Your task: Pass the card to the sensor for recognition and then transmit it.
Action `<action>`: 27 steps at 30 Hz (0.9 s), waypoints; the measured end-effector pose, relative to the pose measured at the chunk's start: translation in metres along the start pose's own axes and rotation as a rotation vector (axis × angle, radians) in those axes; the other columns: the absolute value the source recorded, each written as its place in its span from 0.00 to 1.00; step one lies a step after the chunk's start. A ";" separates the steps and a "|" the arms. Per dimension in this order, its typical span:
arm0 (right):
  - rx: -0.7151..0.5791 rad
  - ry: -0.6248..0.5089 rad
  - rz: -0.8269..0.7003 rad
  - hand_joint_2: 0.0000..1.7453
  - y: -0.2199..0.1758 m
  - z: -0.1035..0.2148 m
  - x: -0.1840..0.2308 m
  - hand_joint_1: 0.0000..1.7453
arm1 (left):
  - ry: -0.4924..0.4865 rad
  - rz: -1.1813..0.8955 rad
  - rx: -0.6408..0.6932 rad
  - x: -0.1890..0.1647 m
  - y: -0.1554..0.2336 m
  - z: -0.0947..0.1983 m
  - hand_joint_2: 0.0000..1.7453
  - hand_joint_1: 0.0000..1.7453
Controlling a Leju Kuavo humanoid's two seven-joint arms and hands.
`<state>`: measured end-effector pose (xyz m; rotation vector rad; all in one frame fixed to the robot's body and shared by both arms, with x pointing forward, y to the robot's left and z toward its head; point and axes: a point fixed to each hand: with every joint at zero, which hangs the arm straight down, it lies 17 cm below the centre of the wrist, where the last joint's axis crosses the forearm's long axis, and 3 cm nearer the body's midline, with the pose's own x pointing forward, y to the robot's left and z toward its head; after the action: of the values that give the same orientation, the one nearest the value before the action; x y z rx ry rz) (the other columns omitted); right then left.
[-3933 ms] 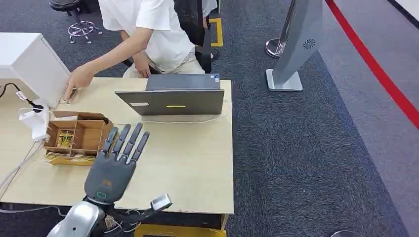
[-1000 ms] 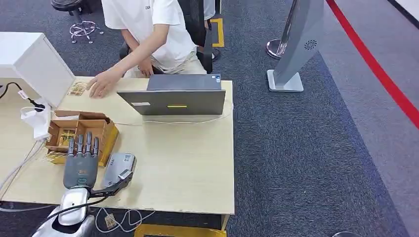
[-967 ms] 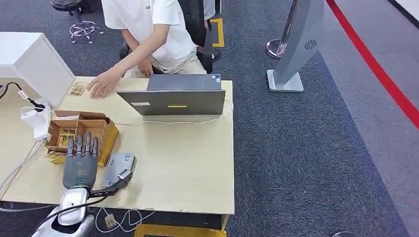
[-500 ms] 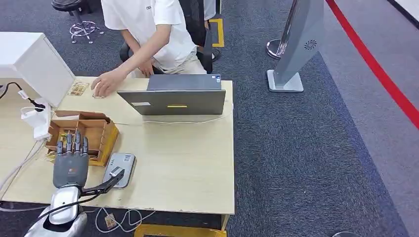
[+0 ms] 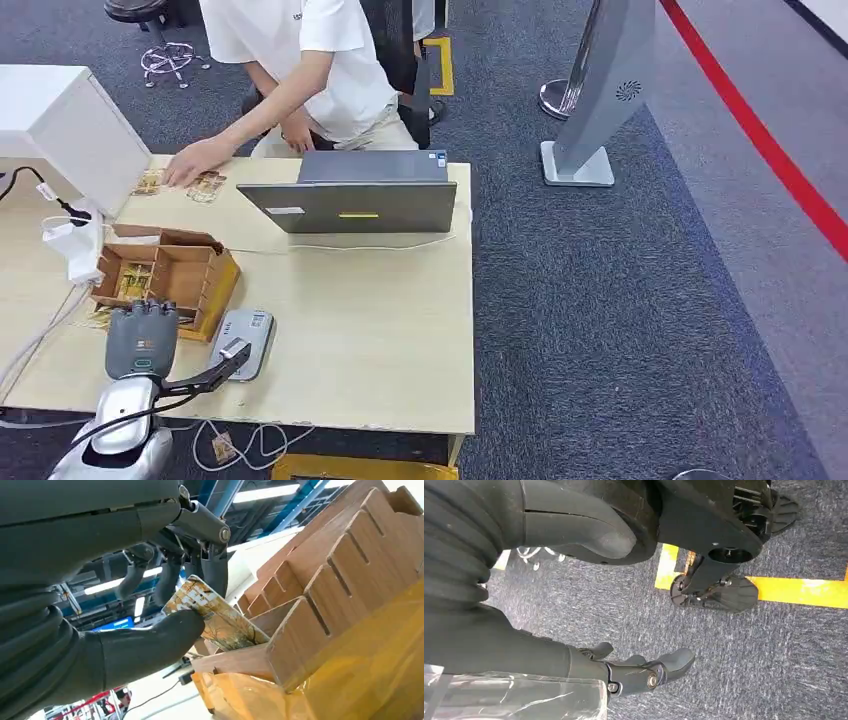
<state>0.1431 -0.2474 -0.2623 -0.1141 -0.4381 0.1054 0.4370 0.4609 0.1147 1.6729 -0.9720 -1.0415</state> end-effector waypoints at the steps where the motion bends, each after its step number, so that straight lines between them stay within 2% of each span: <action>1: -0.001 0.000 -0.001 1.00 0.000 0.000 0.000 0.00 | 0.003 0.001 -0.001 -0.001 0.000 0.000 1.00 1.00; 11: -0.004 -0.001 -0.001 1.00 -0.001 0.000 0.000 0.00 | 0.029 0.018 0.027 -0.003 0.008 0.002 1.00 1.00; 17: -0.014 0.003 -0.018 1.00 -0.003 0.000 0.000 0.00 | -0.005 0.050 0.071 0.014 0.044 -0.001 1.00 1.00; 19: -0.024 0.006 -0.036 1.00 -0.006 -0.001 -0.001 0.00 | -0.047 0.070 0.086 0.032 0.068 0.000 1.00 1.00; 22: -0.052 0.014 -0.077 1.00 -0.013 -0.001 -0.002 0.00 | -0.165 0.113 0.135 0.077 0.116 0.009 1.00 1.00; 25: -0.059 0.018 -0.104 1.00 -0.014 -0.001 -0.003 0.00 | -0.296 0.180 0.248 0.120 0.173 0.026 1.00 1.00; 27: -0.058 0.020 -0.101 1.00 -0.014 -0.001 -0.005 0.00 | -0.325 0.222 0.338 0.131 0.213 0.030 1.00 1.00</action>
<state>0.1404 -0.2617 -0.2629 -0.1495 -0.4260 -0.0074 0.4207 0.2735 0.2820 1.6388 -1.5822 -1.0595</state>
